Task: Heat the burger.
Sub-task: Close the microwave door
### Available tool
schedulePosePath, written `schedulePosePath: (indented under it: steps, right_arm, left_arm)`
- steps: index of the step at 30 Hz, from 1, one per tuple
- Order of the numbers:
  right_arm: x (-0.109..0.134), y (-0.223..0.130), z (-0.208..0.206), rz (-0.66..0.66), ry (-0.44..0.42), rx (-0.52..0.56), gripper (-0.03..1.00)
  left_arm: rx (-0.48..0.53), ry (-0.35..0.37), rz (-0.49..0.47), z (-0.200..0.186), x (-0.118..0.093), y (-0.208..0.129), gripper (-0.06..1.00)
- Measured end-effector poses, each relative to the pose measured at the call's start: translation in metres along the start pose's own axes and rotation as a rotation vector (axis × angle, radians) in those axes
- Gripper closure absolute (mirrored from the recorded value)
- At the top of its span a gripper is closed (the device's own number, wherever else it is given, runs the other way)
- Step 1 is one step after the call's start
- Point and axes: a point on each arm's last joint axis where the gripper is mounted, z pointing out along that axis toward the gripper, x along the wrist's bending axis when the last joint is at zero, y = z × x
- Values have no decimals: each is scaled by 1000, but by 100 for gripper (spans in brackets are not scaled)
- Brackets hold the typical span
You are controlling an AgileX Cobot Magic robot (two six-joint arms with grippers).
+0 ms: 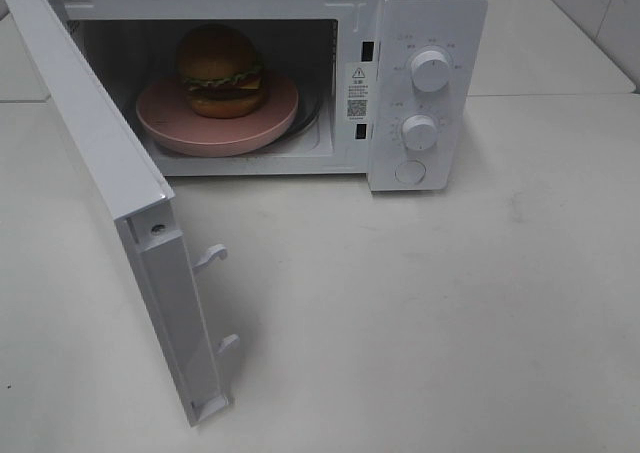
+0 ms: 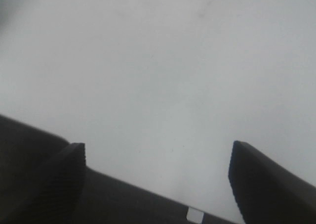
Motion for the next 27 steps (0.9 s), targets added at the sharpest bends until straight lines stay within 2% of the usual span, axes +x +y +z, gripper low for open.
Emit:
schedulePosePath:
  steps: [1, 2, 4, 5, 6, 9, 12, 27]
  right_arm:
    - [-1, -3, -7, 49, -27, -61, 22]
    - [-1, -3, -7, 49, -27, -61, 22]
    - [-2, -9, -17, 125, -70, -151, 23]
    - [-2, -9, -17, 125, -70, -151, 23]
    - [-2, -12, -22, 159, -97, -204, 24]
    - [-1, -19, -30, 192, -144, -273, 24]
    - [-1, -21, -30, 221, -178, -277, 25]
    - [2, -24, -21, 235, -159, -259, 25]
  left_arm:
    - [0, 0, 0, 0, 0, 0, -3]
    - [0, 0, 0, 0, 0, 0, -3]
    - [0, 0, 0, 0, 0, 0, -3]
    - [0, 0, 0, 0, 0, 0, -3]
    - [0, 0, 0, 0, 0, 0, -3]
    - [0, 0, 0, 0, 0, 0, -3]
    - [0, 0, 0, 0, 0, 0, -3]
    - [0, 0, 0, 0, 0, 0, -3]
